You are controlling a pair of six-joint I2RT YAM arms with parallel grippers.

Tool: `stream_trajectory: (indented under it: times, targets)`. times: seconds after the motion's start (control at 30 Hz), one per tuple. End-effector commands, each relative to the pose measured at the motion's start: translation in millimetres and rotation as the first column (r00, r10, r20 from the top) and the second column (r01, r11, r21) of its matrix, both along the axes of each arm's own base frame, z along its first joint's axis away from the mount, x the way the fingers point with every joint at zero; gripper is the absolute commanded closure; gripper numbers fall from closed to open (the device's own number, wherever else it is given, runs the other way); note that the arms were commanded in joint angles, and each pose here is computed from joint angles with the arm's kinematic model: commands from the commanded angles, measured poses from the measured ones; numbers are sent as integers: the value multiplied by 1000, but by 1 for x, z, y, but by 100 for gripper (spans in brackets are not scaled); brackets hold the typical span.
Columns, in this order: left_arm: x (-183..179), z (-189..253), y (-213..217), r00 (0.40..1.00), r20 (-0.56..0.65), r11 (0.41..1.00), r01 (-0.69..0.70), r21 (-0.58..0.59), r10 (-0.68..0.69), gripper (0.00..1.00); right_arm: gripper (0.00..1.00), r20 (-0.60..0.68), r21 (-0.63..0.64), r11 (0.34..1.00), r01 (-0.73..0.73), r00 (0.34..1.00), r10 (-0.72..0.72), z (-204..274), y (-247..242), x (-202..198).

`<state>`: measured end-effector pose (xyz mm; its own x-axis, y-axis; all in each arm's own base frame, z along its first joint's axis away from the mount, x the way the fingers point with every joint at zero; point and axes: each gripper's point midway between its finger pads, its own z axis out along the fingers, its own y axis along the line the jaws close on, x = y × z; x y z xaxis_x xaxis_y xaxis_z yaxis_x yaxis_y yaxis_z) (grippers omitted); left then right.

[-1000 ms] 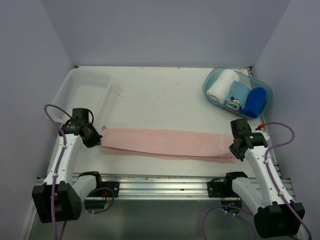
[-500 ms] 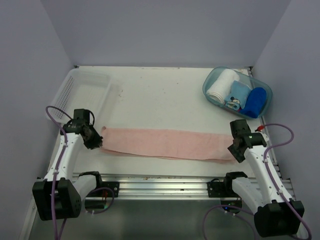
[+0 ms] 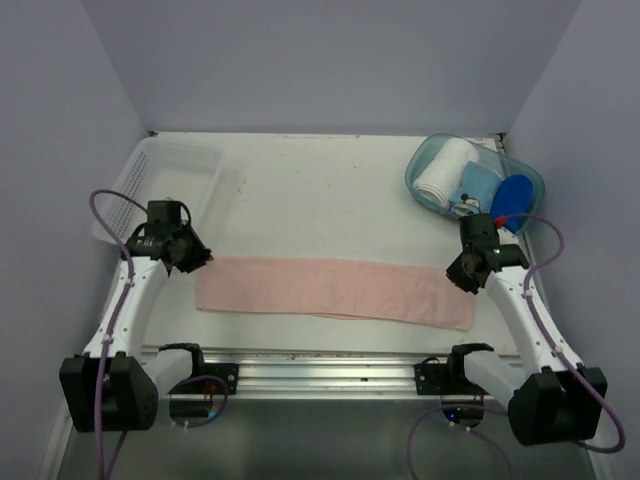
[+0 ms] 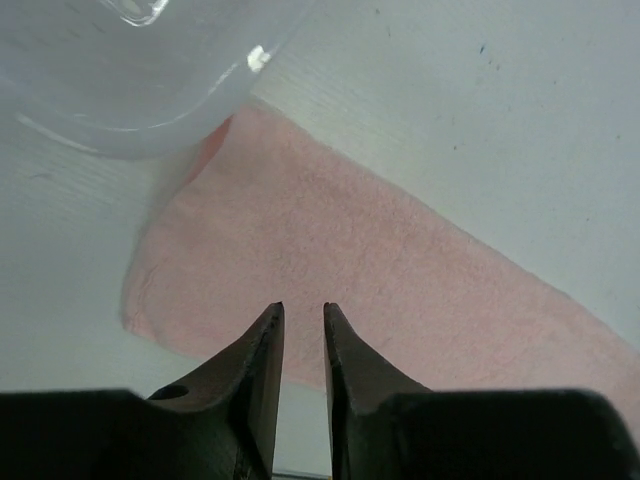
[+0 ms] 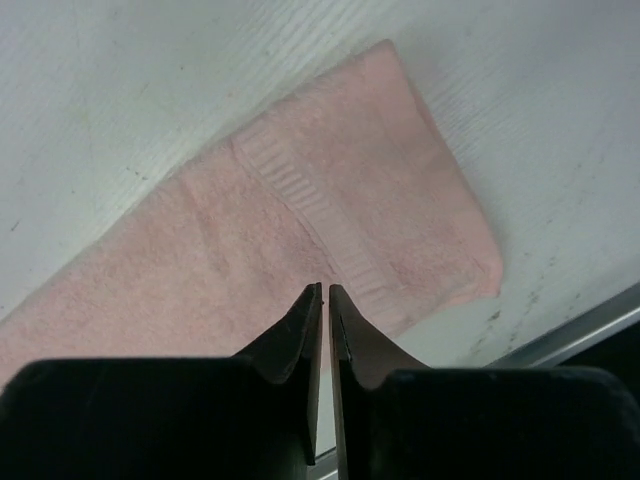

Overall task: Roll the towels
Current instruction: Fold the towel

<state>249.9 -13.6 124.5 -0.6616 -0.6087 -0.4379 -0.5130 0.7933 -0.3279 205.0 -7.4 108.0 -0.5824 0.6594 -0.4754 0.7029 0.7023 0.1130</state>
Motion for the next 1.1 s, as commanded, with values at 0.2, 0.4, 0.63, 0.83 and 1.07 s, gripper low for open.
stream_trajectory:
  times: [0.2,0.4,0.63,0.83,1.07]
  targets:
    - [35,-58,-25,990,-101,995,96,-16,-97,77,98,-122,-16,987,-157,981,154,-40,6,50]
    - [23,-88,-12,976,-211,997,69,41,-59,76,99,-212,-64,987,-149,968,132,-71,-4,58]
    - [13,-104,0,961,-274,993,62,98,-33,71,100,-266,-76,984,-162,954,136,-81,-9,59]
    - [20,-73,3,983,-180,992,48,120,-26,68,98,-145,-116,987,-108,985,91,-50,-25,51]
    - [35,-65,17,980,-194,974,93,208,-53,70,100,-226,-82,990,-112,970,91,-84,-25,45]
